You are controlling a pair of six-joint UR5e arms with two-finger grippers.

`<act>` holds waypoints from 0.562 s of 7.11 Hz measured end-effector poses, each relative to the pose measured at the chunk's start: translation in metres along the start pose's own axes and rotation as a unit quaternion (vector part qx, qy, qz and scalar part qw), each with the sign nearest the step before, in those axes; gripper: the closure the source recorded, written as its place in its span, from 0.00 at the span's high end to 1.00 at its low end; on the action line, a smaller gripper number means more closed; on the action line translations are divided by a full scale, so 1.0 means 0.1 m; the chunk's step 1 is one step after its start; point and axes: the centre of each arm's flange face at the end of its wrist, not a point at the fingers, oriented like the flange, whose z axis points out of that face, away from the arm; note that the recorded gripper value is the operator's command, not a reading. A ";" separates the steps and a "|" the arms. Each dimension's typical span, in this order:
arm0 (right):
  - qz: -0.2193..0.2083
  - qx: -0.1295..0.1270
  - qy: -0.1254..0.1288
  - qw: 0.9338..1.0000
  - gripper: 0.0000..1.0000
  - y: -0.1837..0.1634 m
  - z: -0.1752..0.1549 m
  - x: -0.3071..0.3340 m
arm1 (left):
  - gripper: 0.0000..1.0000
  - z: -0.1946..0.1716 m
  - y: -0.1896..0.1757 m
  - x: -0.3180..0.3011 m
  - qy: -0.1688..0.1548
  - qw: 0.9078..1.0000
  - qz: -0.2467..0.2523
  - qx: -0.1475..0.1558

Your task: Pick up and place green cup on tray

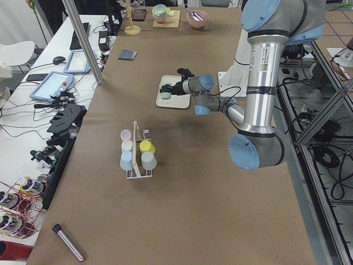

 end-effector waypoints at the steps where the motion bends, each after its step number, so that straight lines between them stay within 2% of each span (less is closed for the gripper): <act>1: 0.006 -0.001 0.008 1.000 0.99 0.02 -0.01 0.06 | 0.00 0.28 -0.09 0.15 0.025 0.997 -0.057 0.037; 3: 0.020 -0.007 0.016 1.000 1.00 0.05 -0.03 0.13 | 0.00 0.83 -0.25 0.39 0.055 0.983 -0.144 0.101; 4: 0.027 -0.006 0.020 0.999 1.00 0.06 -0.05 0.16 | 0.00 0.99 -0.30 0.52 0.070 0.973 -0.178 0.128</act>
